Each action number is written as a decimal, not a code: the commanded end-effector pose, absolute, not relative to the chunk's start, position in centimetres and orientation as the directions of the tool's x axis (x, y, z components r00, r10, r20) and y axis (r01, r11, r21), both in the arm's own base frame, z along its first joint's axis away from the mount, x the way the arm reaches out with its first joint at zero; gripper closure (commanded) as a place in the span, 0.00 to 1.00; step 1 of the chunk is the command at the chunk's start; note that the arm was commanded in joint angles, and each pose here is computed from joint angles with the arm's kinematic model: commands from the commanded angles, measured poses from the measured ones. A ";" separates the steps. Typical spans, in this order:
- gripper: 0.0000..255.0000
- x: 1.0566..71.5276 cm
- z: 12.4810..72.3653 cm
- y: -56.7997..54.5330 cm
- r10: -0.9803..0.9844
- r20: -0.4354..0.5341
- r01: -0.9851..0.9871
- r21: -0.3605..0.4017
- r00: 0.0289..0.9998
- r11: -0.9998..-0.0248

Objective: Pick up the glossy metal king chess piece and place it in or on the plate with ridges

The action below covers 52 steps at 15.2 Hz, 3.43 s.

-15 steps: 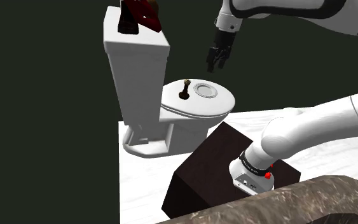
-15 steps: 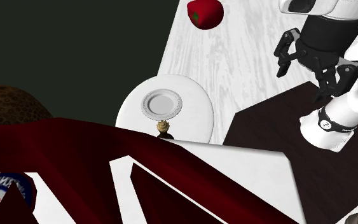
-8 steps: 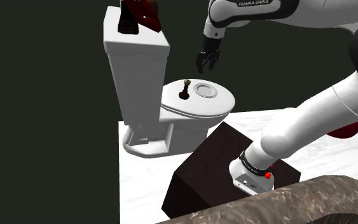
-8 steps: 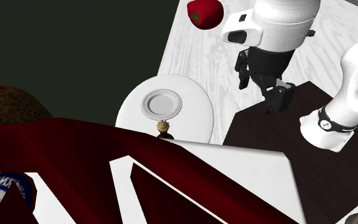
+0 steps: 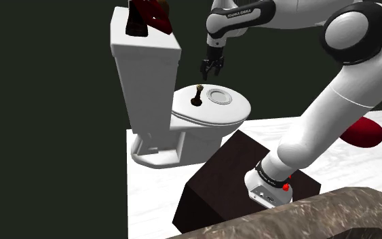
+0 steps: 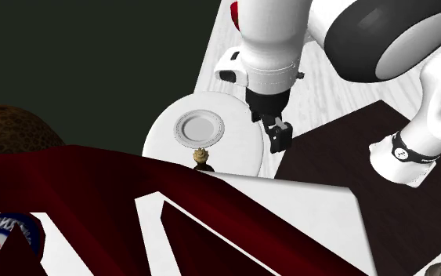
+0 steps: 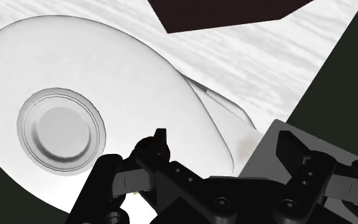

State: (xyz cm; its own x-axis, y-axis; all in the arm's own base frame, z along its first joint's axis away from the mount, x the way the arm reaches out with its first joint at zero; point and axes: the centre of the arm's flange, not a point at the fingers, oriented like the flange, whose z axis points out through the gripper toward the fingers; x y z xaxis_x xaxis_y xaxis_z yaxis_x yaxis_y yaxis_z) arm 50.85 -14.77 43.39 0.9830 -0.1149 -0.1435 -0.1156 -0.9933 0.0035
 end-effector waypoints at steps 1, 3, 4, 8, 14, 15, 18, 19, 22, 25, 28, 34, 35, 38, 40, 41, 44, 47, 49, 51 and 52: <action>0.00 52.5 41.6 -16.4 -0.125 -0.149 -0.125 0.012 0.981 -0.992; 0.00 54.3 40.1 -17.7 -0.136 -0.155 -0.134 0.020 0.979 -0.991; 0.00 55.1 39.3 -18.4 -0.141 -0.157 -0.139 0.024 0.977 -0.990; 0.00 58.5 36.3 -21.2 -0.162 -0.167 -0.158 0.040 0.972 -0.987; 0.00 63.4 31.7 -25.6 -0.194 -0.182 -0.185 0.064 0.964 -0.981; 0.00 64.1 31.0 -26.3 -0.199 -0.184 -0.189 0.068 0.963 -0.980; 0.00 63.8 29.5 -26.4 -0.199 -0.184 -0.189 0.068 0.963 -0.980; 0.00 63.7 29.0 -26.4 -0.199 -0.184 -0.189 0.068 0.963 -0.980; 0.00 63.4 27.4 -26.4 -0.199 -0.184 -0.189 0.068 0.963 -0.980; 0.00 63.3 27.1 -26.4 -0.199 -0.184 -0.189 0.068 0.963 -0.980; 0.00 63.3 27.1 -26.4 -0.199 -0.184 -0.189 0.068 0.963 -0.980; 1.00 63.3 27.1 -26.4 -0.199 -0.184 -0.189 0.068 0.963 -0.980; 1.00 63.3 27.1 -26.4 -0.199 -0.184 -0.189 0.068 0.963 -0.980; 1.00 63.3 27.1 -26.4 -0.199 -0.184 -0.189 0.068 0.963 -0.980; 1.00 63.3 27.1 -26.4 -0.199 -0.184 -0.189 0.068 0.963 -0.980; 1.00 63.3 27.1 -26.4 -0.199 -0.184 -0.189 0.068 0.963 -0.980; 1.00 63.3 28.7 -26.4 -0.199 -0.184 -0.189 0.068 0.963 -0.980; 1.00 63.3 30.3 -26.4 -0.199 -0.184 -0.189 0.068 0.963 -0.980; 1.00 63.3 31.3 -26.4 -0.199 -0.184 -0.189 0.068 0.963 -0.980; 1.00 63.3 32.4 -26.4 -0.199 -0.184 -0.189 0.068 0.963 -0.980; 1.00 63.3 32.9 -26.4 -0.199 -0.184 -0.189 0.068 0.963 -0.980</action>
State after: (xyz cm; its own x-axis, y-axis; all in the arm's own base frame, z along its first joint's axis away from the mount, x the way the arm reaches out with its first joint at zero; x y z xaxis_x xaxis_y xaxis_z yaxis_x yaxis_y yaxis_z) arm 63.33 -26.47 32.35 0.9626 -0.1988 -0.1841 -0.1893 -0.9796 0.0681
